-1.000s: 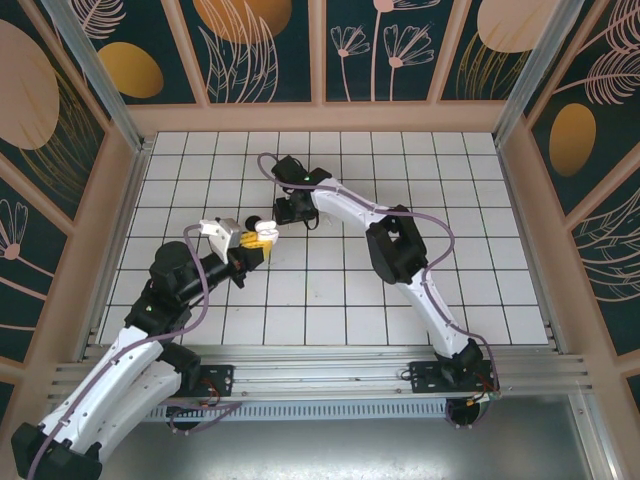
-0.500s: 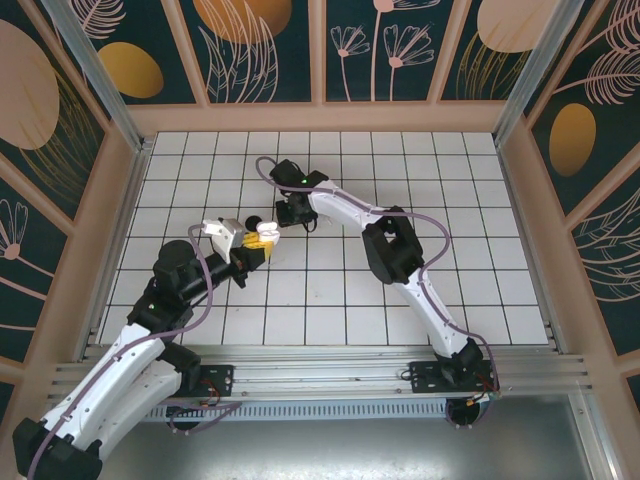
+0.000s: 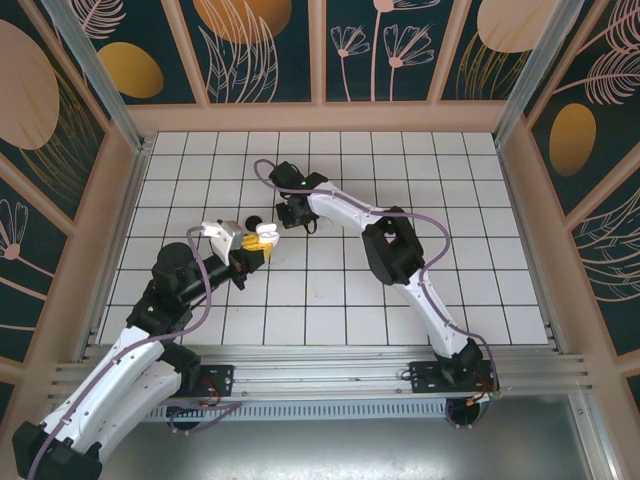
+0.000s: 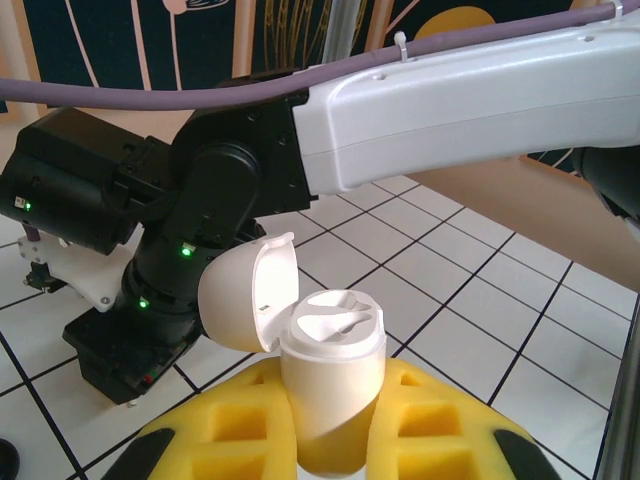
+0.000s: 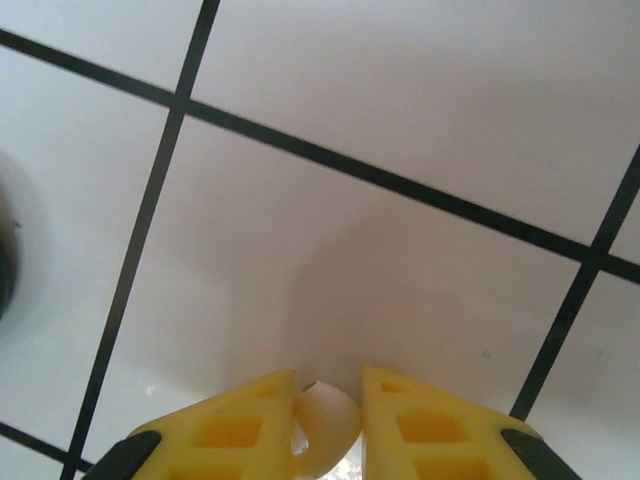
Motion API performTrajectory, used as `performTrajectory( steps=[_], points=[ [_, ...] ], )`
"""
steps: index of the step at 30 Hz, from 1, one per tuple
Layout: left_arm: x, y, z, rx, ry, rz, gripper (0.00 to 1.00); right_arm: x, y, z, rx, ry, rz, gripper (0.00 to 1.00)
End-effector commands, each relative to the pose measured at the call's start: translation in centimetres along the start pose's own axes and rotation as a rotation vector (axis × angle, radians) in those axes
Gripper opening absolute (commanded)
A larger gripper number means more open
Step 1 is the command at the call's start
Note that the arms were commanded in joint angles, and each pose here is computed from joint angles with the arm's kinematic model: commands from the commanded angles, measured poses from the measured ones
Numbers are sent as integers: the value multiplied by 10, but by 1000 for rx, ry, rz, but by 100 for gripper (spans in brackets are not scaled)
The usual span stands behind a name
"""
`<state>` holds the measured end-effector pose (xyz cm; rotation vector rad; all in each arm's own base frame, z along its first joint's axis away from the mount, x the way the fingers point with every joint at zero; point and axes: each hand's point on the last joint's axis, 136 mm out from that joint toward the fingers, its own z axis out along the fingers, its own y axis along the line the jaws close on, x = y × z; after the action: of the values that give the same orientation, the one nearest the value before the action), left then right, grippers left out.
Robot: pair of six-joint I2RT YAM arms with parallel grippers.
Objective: Insert wireless bluetooth earbuds into charging case
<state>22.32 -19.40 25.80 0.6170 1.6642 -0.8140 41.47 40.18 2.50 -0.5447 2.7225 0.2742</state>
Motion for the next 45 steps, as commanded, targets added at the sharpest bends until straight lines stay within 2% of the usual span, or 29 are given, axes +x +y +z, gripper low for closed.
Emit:
performTrajectory(
  steps=[1, 6, 10, 16, 19, 22, 23, 25, 29, 33, 39, 45],
  points=[
    [-3, -2, -2, 3, -20, 5, 0, 25, 5, -18, 2, 58, -58, 20],
    [2, -3, -2, 14, -11, -12, 0, 38, 7, -40, -59, 27, -118, 19],
    [6, -6, -2, 34, -1, -23, 0, 61, 3, -53, -87, 46, -238, 18],
    [10, -8, -2, 49, 6, -27, 0, 114, -28, -56, -13, 205, -415, 19],
    [10, -8, -1, 52, 6, -28, 0, 134, -48, -51, 65, 294, -436, 18],
    [9, -9, 0, 52, 2, -27, 0, 145, -50, -46, 64, 340, -424, 17],
    [9, -8, 0, 51, 2, -28, 0, 145, -48, -45, 56, 343, -416, 17],
    [8, -9, 0, 52, 0, -27, 0, 142, -45, -44, 53, 334, -390, 24],
    [9, -9, -1, 50, 7, -25, 0, 124, -41, -54, 69, 278, -313, 45],
    [8, -8, -2, 45, 4, -21, 0, 105, -33, -72, 18, 233, -205, 54],
    [7, -8, -4, 37, -1, -14, 0, 81, -20, -102, -65, 136, -93, 53],
    [8, -7, -3, 38, 2, -15, 0, 99, -31, -89, -47, 214, 6, 38]
  ],
)
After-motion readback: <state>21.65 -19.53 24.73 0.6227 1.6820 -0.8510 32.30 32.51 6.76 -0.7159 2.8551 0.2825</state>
